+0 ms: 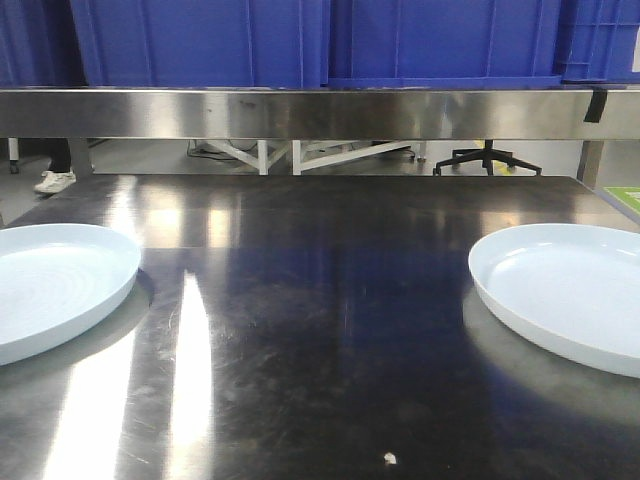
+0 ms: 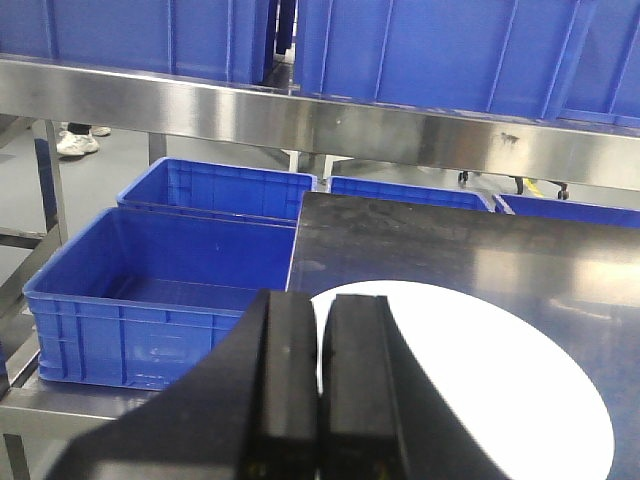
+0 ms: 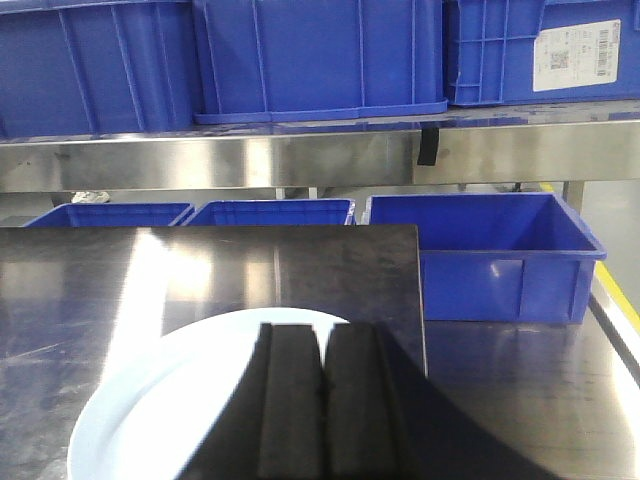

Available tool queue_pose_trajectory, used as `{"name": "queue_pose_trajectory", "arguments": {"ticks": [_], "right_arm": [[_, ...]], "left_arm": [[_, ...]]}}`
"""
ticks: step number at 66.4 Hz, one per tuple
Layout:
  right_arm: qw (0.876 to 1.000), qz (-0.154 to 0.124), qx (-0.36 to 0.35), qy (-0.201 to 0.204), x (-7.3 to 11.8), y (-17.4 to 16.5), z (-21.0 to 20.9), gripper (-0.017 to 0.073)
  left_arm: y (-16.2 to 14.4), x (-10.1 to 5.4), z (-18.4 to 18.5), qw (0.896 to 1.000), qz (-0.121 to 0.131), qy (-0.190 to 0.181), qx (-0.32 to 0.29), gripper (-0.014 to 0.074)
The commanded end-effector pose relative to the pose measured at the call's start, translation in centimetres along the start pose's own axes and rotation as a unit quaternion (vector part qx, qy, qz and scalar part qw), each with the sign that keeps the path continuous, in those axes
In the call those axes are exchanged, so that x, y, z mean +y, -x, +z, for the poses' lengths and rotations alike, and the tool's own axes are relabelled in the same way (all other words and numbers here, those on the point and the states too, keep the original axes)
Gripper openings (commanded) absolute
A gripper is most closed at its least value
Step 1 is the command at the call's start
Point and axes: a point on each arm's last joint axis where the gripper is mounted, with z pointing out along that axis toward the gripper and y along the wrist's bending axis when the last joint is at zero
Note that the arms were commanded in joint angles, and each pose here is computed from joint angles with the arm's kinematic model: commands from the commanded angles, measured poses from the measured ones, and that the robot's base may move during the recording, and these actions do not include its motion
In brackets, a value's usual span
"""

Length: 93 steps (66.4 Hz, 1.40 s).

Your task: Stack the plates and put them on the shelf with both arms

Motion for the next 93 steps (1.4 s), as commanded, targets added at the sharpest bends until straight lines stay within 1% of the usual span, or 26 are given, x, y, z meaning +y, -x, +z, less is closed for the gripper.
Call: {"name": "queue_pose_trajectory", "arguments": {"ticks": [1, 45, 48, 53, 56, 60, 62, 65, 69, 75, 77, 85, 89, 93], "right_arm": [[0.999, -0.003, -0.051, 0.010, 0.2, 0.9, -0.2, 0.0057], [0.999, -0.003, -0.051, 0.010, 0.2, 0.9, -0.2, 0.0057], [0.999, -0.003, -0.051, 0.010, 0.2, 0.9, -0.2, 0.0057], [0.999, -0.003, -0.051, 0.010, 0.2, 0.9, -0.2, 0.0057], [0.999, -0.003, -0.051, 0.010, 0.2, 0.9, -0.2, 0.0057], [0.999, -0.003, -0.051, 0.010, 0.2, 0.9, -0.2, 0.0057], [0.999, -0.003, -0.051, 0.010, 0.2, 0.9, -0.2, 0.0057], [0.999, -0.003, -0.051, 0.010, 0.2, 0.9, -0.2, 0.0057], [0.999, -0.003, -0.051, 0.010, 0.2, 0.9, -0.2, 0.0057], [0.999, -0.003, -0.051, 0.010, 0.2, 0.9, -0.2, 0.0057], [0.999, -0.003, -0.051, 0.010, 0.2, 0.9, -0.2, 0.0057], [0.999, -0.003, -0.051, 0.010, 0.2, 0.9, -0.2, 0.0057], [0.999, -0.003, -0.051, 0.010, 0.2, 0.9, -0.2, 0.0057], [0.999, -0.003, -0.051, 0.010, 0.2, 0.9, -0.2, 0.0057]], "left_arm": [[0.8, -0.1, -0.2, 0.999, -0.004, -0.007, -0.051, 0.0085], [0.8, -0.1, -0.2, 0.999, -0.004, -0.007, -0.049, 0.0085], [0.9, -0.1, -0.1, 0.999, 0.006, -0.006, -0.047, 0.0085], [2.1, -0.2, 0.1, 0.999, -0.017, -0.008, -0.042, 0.0085], [3.1, -0.3, 0.3, 0.999, -0.022, -0.006, -0.025, 0.0085], [5.3, -0.5, 0.8, 1.000, -0.025, -0.002, 0.008, 0.0085], [6.1, -0.6, 1.4, 0.999, -0.025, 0.001, 0.040, 0.0085], [8.2, -0.7, 2.6, 0.996, -0.019, 0.007, 0.082, 0.0085], [10.5, -0.9, 4.4, 0.992, -0.006, 0.015, 0.123, 0.0085], [13.3, -1.0, 7.5, 0.985, 0.012, 0.027, 0.172, 0.0085], [14.2, -1.0, 8.3, 0.983, 0.014, 0.029, 0.179, 0.0085], [15.3, -1.0, 11.5, 0.971, 0.024, 0.037, 0.233, 0.0085], [15.4, -1.0, 12.5, 0.968, 0.032, 0.037, 0.248, 0.0085], [15.4, -1.0, 13.2, 0.966, 0.032, 0.037, 0.254, 0.0085]]}}
